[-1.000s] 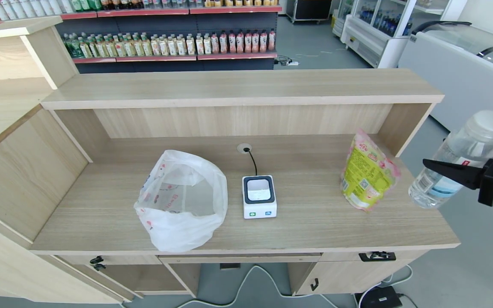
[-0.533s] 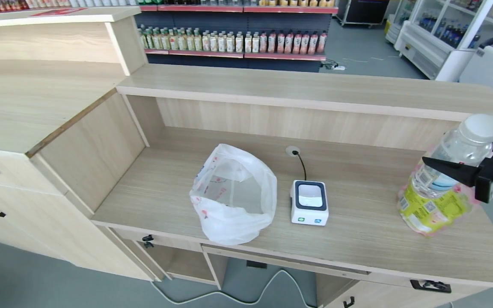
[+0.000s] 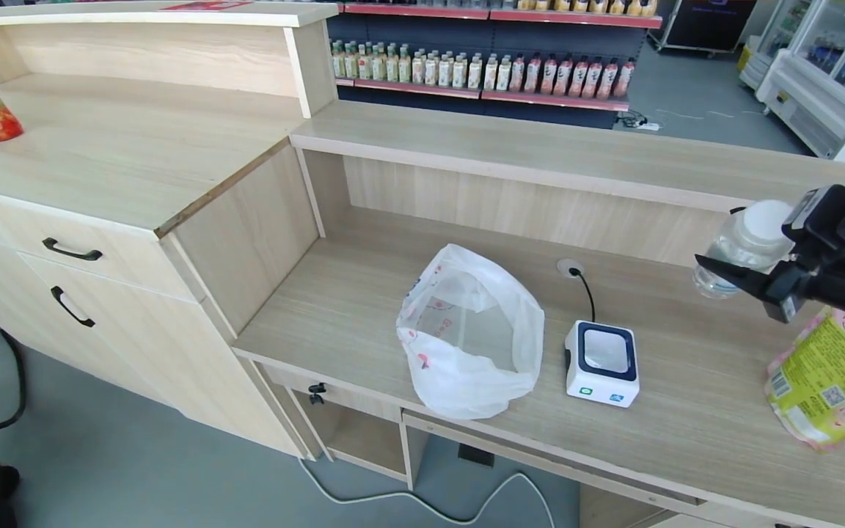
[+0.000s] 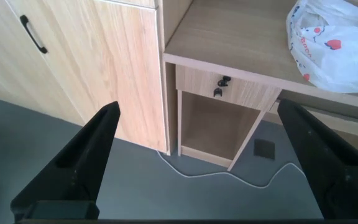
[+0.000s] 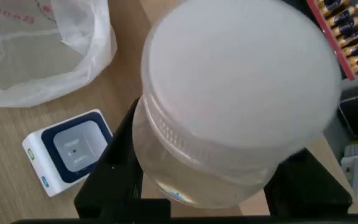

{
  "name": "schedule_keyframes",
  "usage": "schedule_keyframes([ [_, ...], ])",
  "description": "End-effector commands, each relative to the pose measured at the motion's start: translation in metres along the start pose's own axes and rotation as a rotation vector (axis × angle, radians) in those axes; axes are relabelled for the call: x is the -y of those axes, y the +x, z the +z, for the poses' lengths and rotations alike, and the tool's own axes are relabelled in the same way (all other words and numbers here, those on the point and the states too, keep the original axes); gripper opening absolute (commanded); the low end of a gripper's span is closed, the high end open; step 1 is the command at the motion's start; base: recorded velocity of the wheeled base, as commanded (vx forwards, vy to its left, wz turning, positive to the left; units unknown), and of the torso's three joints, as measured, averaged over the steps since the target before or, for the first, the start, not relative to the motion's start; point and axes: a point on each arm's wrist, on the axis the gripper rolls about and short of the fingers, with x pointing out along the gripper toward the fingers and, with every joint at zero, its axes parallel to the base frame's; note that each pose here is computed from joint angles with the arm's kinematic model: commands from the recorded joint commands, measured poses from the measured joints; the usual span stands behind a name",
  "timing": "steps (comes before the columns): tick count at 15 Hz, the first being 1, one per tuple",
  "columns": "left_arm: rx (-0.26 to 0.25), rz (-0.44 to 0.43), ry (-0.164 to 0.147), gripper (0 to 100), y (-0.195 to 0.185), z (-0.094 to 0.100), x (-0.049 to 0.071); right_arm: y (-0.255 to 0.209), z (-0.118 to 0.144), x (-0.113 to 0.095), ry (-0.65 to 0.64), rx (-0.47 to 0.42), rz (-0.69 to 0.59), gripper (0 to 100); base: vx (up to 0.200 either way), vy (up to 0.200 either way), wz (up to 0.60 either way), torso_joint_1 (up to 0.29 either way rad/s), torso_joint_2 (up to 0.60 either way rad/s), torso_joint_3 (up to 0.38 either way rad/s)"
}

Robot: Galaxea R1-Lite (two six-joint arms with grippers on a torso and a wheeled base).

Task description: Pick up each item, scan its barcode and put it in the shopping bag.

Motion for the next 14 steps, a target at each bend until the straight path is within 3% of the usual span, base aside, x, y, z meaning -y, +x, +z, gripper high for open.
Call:
schedule_keyframes([
  [1,0.000,0.001,-0.001,100,0.000,0.000,0.000,0.015,-0.018,-0.007,0.002,-0.035,0.033,0,0.000,0.000,0.00,0.000,0.00,0.000],
  [6,0.000,0.001,-0.001,100,0.000,0.000,0.000,0.031,-0.030,-0.014,-0.042,-0.023,0.034,0,0.000,0.000,0.00,0.000,0.00,0.000],
  [14,0.000,0.000,-0.001,100,0.000,0.000,0.000,0.069,-0.031,-0.044,-0.177,0.113,0.043,0,0.000,0.000,0.00,0.000,0.00,0.000],
])
